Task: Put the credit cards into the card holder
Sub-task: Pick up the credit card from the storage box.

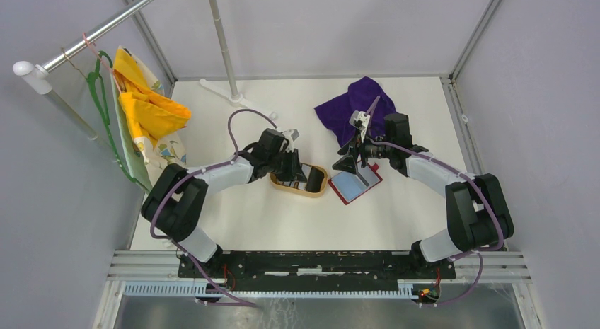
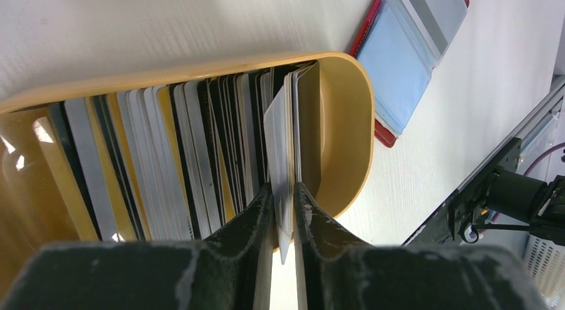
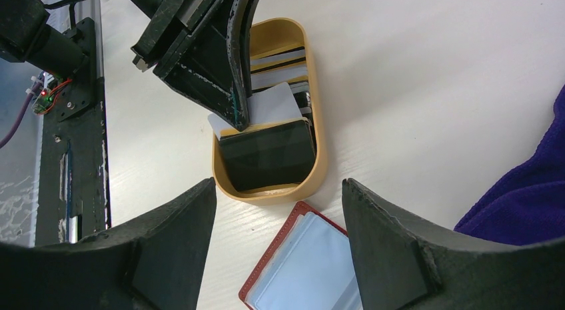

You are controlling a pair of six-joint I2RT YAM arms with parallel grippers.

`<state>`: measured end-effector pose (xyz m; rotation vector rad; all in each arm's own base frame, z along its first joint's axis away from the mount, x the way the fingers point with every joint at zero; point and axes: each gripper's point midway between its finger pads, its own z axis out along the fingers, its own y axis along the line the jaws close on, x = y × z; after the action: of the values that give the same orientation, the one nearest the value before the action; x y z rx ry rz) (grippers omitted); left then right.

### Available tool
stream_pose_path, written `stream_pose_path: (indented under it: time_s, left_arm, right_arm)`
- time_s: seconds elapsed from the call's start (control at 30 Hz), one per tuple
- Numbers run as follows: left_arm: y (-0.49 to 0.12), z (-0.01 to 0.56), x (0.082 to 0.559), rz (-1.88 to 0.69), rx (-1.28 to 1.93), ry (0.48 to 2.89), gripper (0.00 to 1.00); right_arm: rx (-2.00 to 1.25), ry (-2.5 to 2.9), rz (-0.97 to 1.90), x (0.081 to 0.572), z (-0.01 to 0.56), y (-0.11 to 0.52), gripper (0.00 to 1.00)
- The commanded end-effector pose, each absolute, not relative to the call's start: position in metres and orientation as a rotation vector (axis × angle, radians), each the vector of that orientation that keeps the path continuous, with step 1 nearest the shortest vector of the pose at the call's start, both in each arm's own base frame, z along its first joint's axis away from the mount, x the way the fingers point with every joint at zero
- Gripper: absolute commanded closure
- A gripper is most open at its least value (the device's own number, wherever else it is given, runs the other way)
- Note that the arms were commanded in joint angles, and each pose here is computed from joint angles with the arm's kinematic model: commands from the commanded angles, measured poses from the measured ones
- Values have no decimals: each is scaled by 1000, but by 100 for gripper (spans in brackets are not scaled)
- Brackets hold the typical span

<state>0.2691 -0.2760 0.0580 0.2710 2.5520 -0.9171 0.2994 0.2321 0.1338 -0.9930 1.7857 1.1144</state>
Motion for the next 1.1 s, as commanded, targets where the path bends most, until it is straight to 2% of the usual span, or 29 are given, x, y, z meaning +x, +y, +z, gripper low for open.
stream_pose_path:
  time_s: [0.0,0.13,0.43,0.77,1.07]
  left_arm:
    - [-279,80,274,-1002,226,2485,78]
    - [-276,79,274,-1016,217,2482,79]
    - [-264,81,280,-980,173,2466,97]
    - [-242,111,287,-851,150,2345,98]
    - [-282,189,256,-1130,373,1956,98]
  right_arm:
    - [-1004,1729,1115,303,146,234,25]
    - [-1003,1732,1117,303,145,234,25]
    - [-1002,1734,1118,302,145,234,25]
    - [-1066,1676,1076,298,151,231,25]
    - [-1305,1383,951,263,176,225,23]
